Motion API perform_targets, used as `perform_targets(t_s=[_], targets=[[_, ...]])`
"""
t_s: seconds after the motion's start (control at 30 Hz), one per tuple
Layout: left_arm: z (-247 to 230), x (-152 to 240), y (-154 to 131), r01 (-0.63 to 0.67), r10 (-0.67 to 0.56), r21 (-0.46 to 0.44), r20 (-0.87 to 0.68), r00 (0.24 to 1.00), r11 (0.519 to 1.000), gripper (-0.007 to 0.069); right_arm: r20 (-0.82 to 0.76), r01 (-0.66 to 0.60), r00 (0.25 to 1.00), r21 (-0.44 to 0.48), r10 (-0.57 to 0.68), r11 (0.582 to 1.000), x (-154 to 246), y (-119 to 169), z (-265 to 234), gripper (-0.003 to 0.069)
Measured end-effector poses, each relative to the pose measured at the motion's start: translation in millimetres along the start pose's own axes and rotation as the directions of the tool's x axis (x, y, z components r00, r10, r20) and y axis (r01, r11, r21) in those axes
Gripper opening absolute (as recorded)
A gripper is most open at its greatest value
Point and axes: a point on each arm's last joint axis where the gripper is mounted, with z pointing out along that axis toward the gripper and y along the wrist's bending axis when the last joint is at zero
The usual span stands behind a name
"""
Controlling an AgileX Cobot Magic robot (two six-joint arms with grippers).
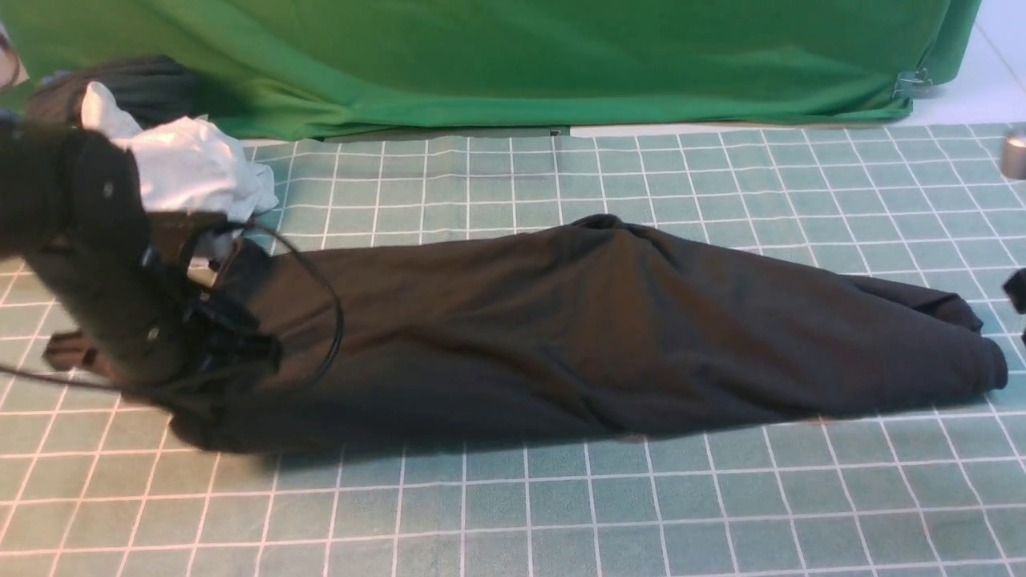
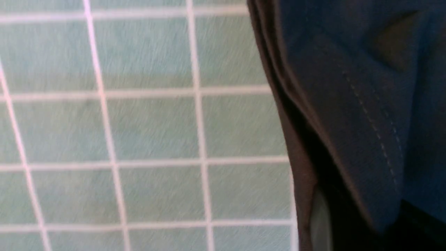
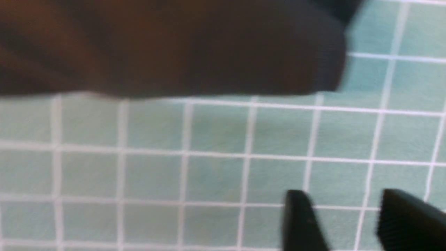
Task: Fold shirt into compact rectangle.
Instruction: 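Pull the folded dark garment lengthwise by its ends to straighten it flat on the table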
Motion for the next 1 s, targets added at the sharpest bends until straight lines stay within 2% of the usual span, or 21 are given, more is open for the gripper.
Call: perform_targets(t_s=[0.07, 0.13, 0.2, 0.5, 0.57, 0.6, 0.7, 0.73, 0.77, 0.8, 0.87, 1.0], targets=[[4, 6, 7, 0.005, -0.006, -0.034, -0.018, 1.0, 0.999, 0.0034, -0.011, -0.035, 0.999, 0.009, 0.035, 0.999, -3, -11, 11, 0.0443], [5, 8, 12, 0.018, -0.019, -0.047, -0.025, 1.0, 0.999, 0.0034, -0.01, -0.043, 0.999, 0.011, 0.043, 0.999, -7, -14, 20, 0.0503], [5, 8, 18, 0.038, -0.04, -0.049, -0.027, 0.999, 0.998, 0.0034, -0.008, -0.051, 0.999, -0.004, 0.051, 0.999, -13, -15, 33, 0.0531], [6, 8, 27, 0.085, -0.086, -0.043, -0.02, 0.996, 0.995, 0.0034, -0.073, -0.076, 0.995, -0.103, 0.068, 0.992, -36, -13, 82, 0.0538], [6, 8, 27, 0.087, -0.088, -0.038, -0.018, 0.996, 0.995, 0.0034, -0.084, -0.075, 0.995, -0.164, 0.062, 0.984, -39, -9, 91, 0.0479], [6, 8, 27, 0.088, -0.089, -0.037, -0.019, 0.996, 0.995, 0.0034, -0.086, -0.081, 0.994, -0.174, 0.067, 0.981, -39, -8, 92, 0.0472], [6, 8, 27, 0.088, -0.089, -0.034, -0.018, 0.996, 0.996, 0.0034, -0.103, -0.075, 0.993, -0.222, 0.053, 0.972, -40, -4, 102, 0.0302], [6, 8, 27, 0.088, -0.089, -0.034, -0.018, 0.996, 0.996, 0.0034, -0.103, -0.075, 0.993, -0.222, 0.053, 0.972, -40, -4, 103, 0.0272], [6, 8, 27, 0.084, -0.085, -0.034, -0.018, 0.996, 0.996, 0.0034, -0.112, -0.073, 0.992, -0.212, 0.05, 0.975, -40, -5, 105, 0.0146], [6, 8, 27, 0.084, -0.085, -0.033, -0.018, 0.996, 0.996, 0.0034, -0.116, -0.067, 0.992, -0.203, 0.044, 0.977, -39, -6, 105, 0.0096], [6, 8, 27, 0.086, -0.087, -0.032, -0.021, 0.996, 0.996, 0.0034, -0.123, -0.059, 0.992, -0.193, 0.035, 0.98, -38, -7, 102, 0.0052], [6, 10, 27, 0.086, -0.087, -0.031, -0.039, 0.995, 0.996, 0.0034, -0.15, -0.051, 0.988, -0.171, 0.025, 0.984, -32, -7, 90, 0.0044]])
